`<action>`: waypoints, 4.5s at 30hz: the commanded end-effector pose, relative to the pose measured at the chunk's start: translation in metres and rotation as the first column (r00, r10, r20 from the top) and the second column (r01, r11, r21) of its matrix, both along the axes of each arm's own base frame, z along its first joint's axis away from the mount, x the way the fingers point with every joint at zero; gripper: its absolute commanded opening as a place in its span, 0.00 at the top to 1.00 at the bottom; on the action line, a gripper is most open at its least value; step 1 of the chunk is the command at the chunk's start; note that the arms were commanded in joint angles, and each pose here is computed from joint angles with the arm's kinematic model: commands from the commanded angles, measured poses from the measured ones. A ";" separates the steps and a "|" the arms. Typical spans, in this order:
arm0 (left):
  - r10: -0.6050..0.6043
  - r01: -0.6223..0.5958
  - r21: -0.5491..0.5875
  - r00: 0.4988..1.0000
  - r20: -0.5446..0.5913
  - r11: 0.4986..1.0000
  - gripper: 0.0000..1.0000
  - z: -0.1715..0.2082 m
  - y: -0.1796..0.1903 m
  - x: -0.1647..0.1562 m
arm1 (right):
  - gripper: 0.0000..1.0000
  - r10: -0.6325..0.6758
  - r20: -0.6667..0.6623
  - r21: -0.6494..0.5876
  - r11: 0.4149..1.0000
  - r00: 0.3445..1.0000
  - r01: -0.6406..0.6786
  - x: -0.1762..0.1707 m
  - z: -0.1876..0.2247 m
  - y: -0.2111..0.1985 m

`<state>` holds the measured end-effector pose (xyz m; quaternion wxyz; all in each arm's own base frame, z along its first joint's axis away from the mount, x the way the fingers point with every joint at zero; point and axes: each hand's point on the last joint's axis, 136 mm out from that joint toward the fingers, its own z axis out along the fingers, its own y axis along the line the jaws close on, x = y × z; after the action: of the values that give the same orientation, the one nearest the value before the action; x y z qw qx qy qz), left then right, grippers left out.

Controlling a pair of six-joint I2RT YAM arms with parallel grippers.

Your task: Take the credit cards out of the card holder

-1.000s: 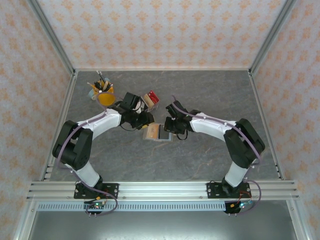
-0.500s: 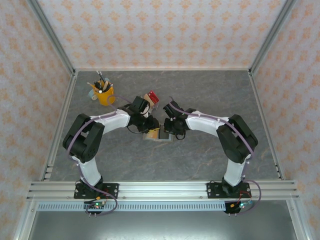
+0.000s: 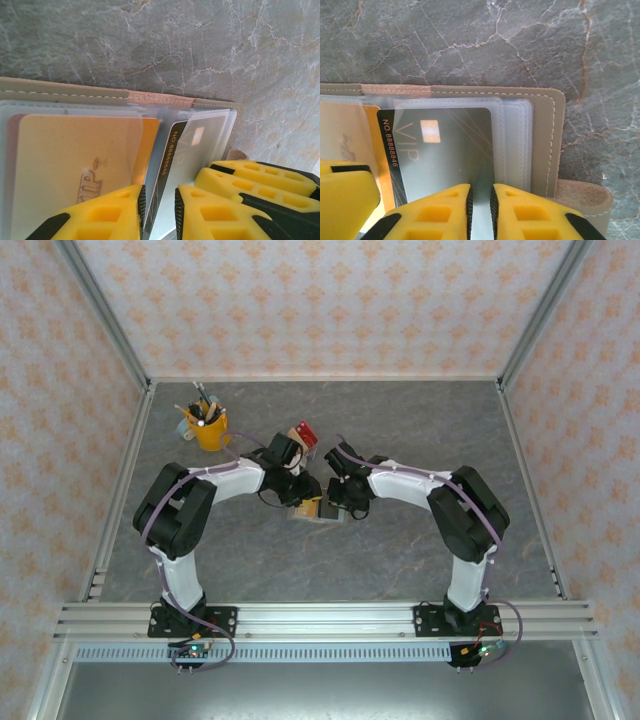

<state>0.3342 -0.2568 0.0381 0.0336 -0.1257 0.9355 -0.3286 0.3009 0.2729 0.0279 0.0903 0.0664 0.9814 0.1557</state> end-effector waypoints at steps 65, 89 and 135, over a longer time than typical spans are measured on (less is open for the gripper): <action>-0.086 0.088 -0.096 0.996 0.029 0.991 0.90 0.002 -0.015 0.004 | 0.84 -0.021 -0.111 -0.125 0.992 0.994 0.007 -0.015 -0.042 -0.025; -0.030 0.029 0.014 0.997 0.066 0.999 1.00 0.016 0.048 -0.002 | 0.84 0.009 0.015 0.030 1.000 1.000 -0.010 0.002 0.011 -0.010; -0.055 0.057 -0.123 0.998 0.023 0.991 0.85 0.005 0.028 -0.006 | 0.81 0.123 -0.078 0.199 0.974 0.989 -0.105 0.005 -0.010 0.043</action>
<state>0.3306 -0.2288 0.0467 0.0311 -0.1018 0.9123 -0.3953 0.3067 0.3181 0.0268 0.0326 0.0240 0.9618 0.2706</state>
